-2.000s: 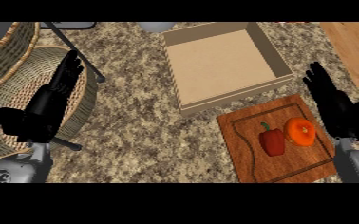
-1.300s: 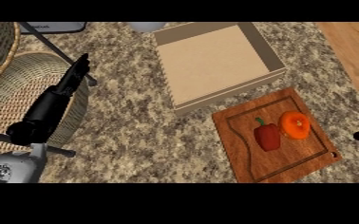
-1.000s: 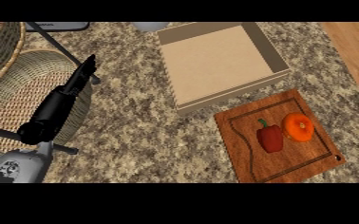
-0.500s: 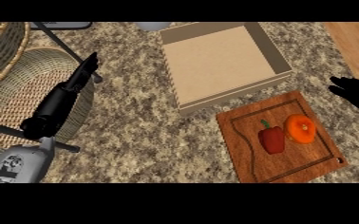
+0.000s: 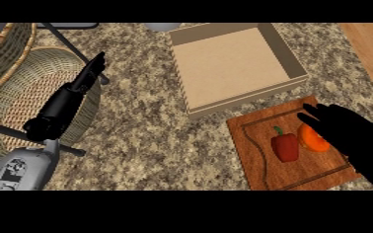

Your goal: Pick the bell pepper from the cutting board and place it in the cardboard box

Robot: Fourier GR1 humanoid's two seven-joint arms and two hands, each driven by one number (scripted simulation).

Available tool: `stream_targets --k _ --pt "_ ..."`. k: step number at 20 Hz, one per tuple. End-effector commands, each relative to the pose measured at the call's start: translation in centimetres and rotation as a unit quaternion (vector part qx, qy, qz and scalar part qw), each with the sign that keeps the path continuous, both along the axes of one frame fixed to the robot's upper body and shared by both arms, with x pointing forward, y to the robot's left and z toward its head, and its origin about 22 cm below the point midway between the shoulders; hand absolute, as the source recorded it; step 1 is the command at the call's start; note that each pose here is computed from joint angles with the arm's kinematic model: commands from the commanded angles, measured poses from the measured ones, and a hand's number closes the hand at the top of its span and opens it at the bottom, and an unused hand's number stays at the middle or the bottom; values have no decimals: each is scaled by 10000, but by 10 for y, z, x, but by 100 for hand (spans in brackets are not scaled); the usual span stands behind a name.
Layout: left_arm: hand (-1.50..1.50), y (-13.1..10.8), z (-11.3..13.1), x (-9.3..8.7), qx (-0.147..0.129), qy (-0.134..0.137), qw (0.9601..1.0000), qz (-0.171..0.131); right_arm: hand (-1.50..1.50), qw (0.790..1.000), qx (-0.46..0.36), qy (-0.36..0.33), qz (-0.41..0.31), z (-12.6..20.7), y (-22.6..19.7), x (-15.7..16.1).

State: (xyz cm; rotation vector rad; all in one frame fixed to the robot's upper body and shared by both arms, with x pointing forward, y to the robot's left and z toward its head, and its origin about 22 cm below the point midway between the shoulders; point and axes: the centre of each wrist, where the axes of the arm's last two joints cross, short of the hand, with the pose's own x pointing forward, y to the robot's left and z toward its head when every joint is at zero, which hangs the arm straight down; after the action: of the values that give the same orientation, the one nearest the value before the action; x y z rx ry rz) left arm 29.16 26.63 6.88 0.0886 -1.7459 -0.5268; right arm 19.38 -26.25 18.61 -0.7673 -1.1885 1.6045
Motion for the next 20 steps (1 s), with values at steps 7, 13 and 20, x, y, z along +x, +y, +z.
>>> stream_targets --k 7,13,20 --pt "0 4 -15 1 47 -110 9999 73 -150 9976 -293 488 -400 -35 45 12" --pt "0 1 -4 0 55 -10 10000 26 -150 9961 -637 175 -592 -36 46 11" --pt "0 20 6 -18 147 -81 9998 -63 -150 9959 -656 108 -612 -67 54 9"
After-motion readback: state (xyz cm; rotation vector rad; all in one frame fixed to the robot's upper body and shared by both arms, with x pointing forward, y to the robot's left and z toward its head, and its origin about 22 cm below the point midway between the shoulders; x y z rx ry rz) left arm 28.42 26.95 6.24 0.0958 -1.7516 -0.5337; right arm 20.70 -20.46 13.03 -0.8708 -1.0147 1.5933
